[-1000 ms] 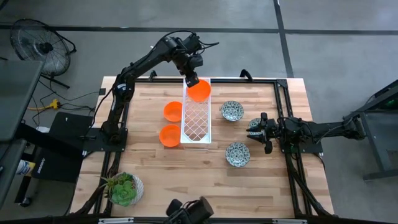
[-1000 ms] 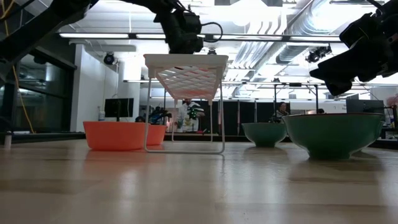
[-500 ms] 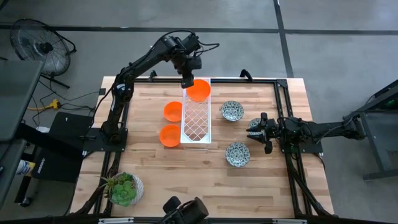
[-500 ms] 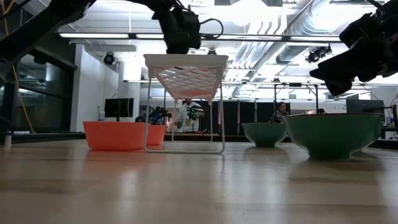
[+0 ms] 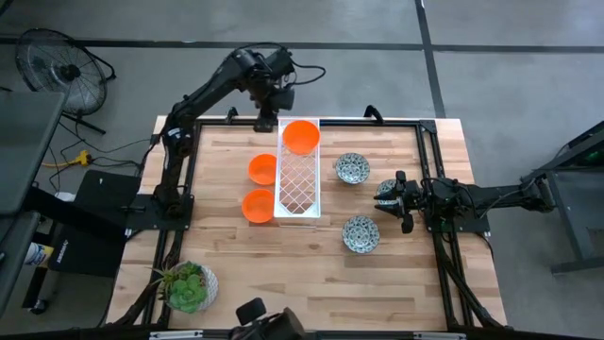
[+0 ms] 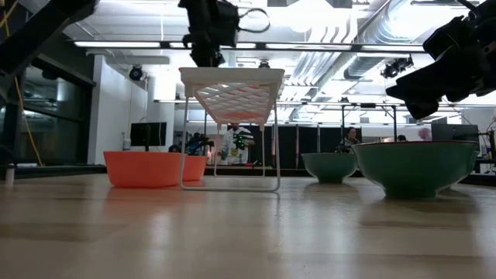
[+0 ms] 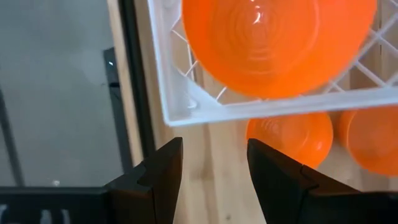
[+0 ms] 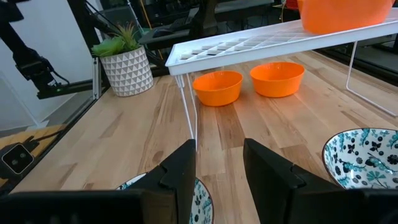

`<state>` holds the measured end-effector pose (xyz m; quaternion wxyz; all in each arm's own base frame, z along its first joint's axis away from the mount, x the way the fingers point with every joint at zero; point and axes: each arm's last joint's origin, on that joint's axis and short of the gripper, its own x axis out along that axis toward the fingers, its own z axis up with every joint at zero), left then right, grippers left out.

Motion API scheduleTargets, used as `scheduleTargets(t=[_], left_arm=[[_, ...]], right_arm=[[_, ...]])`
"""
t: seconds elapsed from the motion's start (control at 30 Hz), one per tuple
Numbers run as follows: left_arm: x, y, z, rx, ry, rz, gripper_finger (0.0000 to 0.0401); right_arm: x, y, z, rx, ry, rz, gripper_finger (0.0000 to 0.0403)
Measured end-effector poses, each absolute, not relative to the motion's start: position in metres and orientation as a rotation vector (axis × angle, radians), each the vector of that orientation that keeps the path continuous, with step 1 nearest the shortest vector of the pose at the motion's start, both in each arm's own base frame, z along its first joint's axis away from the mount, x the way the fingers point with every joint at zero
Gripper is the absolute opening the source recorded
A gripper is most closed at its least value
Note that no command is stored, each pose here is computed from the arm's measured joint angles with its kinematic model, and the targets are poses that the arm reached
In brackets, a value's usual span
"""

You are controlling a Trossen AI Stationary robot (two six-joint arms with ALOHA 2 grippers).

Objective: Pick & Place Mini bowls
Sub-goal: Stack the bottom orange bowl on top of the other orange bowl on the shelf

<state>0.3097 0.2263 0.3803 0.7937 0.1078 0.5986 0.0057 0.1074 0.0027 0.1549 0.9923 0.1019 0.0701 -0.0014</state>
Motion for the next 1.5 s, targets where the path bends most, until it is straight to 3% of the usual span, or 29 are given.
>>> scheduleTargets(t=[0.3,0.6,0.9,1.07,1.5], left_arm=[[0.284,0.204,0.415,0.280,1.167,-0.026,0.0175],[0.247,0.162,0.420,0.250,1.173,-0.087,0.0175],[0.193,0.109,0.368,0.146,1.311,-0.172,0.0175],[0.175,0.079,0.335,0.167,1.279,-0.208,0.0175],[0.178,0.022,0.252,0.425,1.207,-0.448,0.0175]], right_arm=[[0.107,0.003,0.155,0.204,0.141,-0.003,0.0122],[0.107,0.003,0.155,0.204,0.141,-0.002,0.0122],[0.107,0.003,0.155,0.204,0.141,-0.003,0.0122],[0.107,0.003,0.155,0.204,0.141,-0.002,0.0122],[0.107,0.003,0.155,0.204,0.141,-0.002,0.0122]])
